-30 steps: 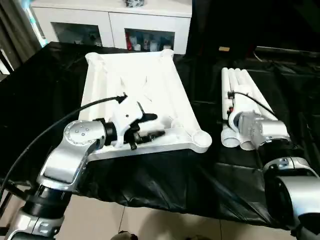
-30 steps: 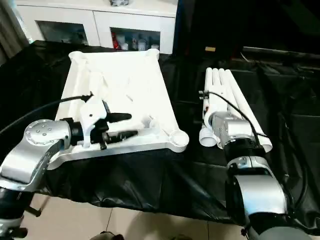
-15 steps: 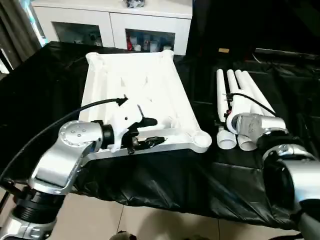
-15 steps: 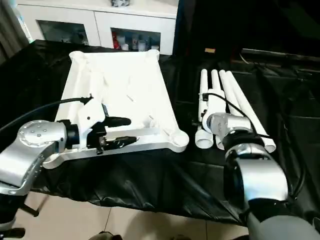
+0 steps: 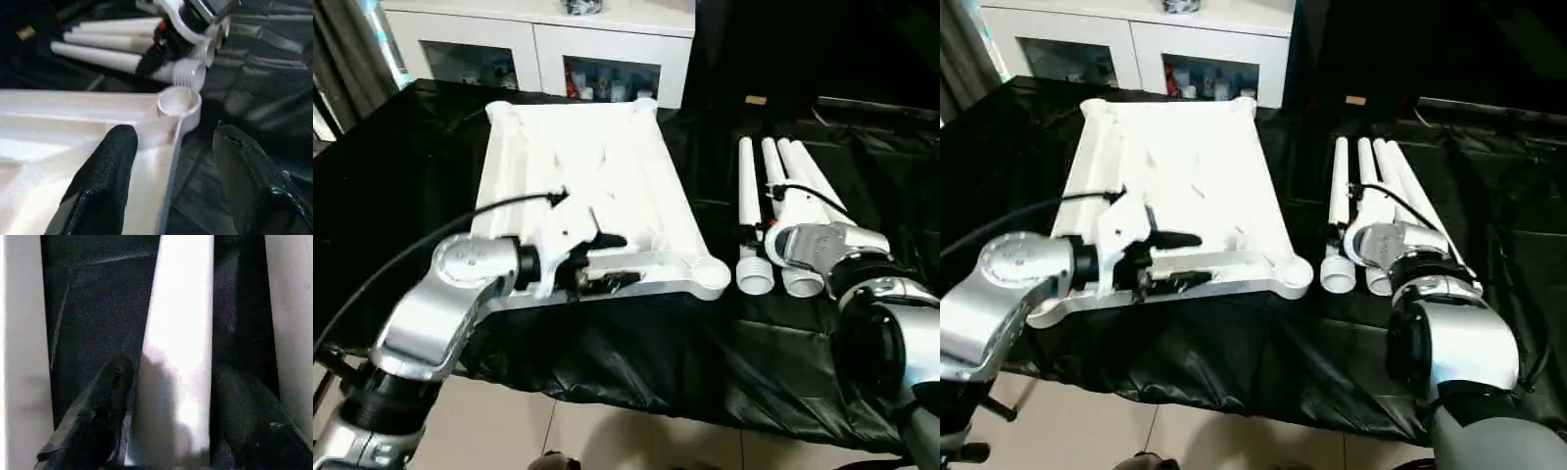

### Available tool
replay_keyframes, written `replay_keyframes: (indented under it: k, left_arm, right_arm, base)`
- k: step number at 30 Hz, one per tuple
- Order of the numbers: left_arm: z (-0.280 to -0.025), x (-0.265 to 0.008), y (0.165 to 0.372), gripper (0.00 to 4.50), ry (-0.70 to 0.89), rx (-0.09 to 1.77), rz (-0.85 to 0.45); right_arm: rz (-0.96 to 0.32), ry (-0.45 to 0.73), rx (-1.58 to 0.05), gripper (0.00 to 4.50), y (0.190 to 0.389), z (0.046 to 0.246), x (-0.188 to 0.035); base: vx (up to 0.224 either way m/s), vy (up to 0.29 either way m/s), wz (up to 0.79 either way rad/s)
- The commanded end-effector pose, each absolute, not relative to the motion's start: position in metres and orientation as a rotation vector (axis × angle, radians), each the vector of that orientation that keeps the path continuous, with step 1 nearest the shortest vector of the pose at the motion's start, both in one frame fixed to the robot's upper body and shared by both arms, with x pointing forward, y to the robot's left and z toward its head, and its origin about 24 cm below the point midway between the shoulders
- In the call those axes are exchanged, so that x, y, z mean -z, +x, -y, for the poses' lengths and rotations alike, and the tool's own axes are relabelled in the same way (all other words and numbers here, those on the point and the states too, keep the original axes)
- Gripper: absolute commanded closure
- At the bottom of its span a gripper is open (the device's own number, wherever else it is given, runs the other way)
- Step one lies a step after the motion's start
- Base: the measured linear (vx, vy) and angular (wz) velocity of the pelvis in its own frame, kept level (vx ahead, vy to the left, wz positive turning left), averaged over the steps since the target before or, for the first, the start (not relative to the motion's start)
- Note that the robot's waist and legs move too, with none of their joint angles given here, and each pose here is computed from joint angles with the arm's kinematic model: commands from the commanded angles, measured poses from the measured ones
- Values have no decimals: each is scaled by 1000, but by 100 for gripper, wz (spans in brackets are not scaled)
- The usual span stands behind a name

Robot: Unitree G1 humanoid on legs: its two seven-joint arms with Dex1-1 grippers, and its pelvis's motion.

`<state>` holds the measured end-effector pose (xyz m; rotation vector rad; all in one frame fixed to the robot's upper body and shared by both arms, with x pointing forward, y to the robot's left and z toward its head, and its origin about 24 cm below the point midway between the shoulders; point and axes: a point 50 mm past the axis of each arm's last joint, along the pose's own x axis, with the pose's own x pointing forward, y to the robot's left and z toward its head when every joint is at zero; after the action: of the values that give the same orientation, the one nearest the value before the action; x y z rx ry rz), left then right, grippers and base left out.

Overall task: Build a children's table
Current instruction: Pick table leg

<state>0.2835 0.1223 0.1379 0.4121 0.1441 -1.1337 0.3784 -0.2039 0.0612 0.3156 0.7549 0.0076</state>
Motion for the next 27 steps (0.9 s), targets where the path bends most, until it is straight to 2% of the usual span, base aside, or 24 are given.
replay_keyframes:
  k: [1,3,4,7,13,14,15,17,20,21,22,23,25,26,27]
  left_arm:
    - [-121,-138,288,133,407,1095,-135]
    - [-120,-139,291,130,382,1070,-133]
    - [-120,-140,291,103,381,1068,-131]
    - [-119,-141,292,83,368,1058,-118]
    - [-115,-141,297,36,308,1004,-118]
    - [-111,-143,302,22,249,971,-84]
    - [-111,-143,302,9,249,971,-84]
    - [-108,-144,313,1,137,888,-111]
    - [-103,-146,321,0,24,828,-139]
    - [-103,-146,321,0,24,828,-139]
    - [-98,-151,326,0,-95,815,-150]
    - [-93,-156,329,0,-220,824,-155]
    - [-91,-158,330,0,-254,829,-156]
    - [-85,-164,333,0,-372,849,-168]
    - [-84,-164,333,0,-377,851,-167]
  right_arm:
    - [-758,343,1,204,379,205,-65]
    - [-757,358,5,213,379,205,-64]
    - [-755,362,5,237,379,205,-63]
    - [-749,376,6,254,378,206,-62]
    - [-682,425,-11,264,381,209,-65]
    - [-605,485,-29,264,384,211,-72]
    - [-605,485,-29,264,384,211,-72]
    - [-493,528,-122,265,390,209,-85]
    - [-388,569,-241,265,394,205,-100]
    - [-388,569,-241,265,394,205,-100]
    - [-317,608,-338,266,394,200,-110]
    - [-253,658,-435,266,392,195,-120]
    - [-233,671,-465,266,391,193,-123]
    - [-169,704,-575,266,383,187,-132]
    - [-166,703,-581,266,382,186,-132]
  base:
    - [0,0,0]
    - [0,0,0]
    - [0,0,0]
    - [0,0,0]
    - [0,0,0]
    - [0,0,0]
    - [0,0,0]
    - [0,0,0]
    - [0,0,0]
    - [0,0,0]
    - [0,0,0]
    - [0,0,0]
    - [0,0,0]
    - [0,0,0]
    - [0,0,0]
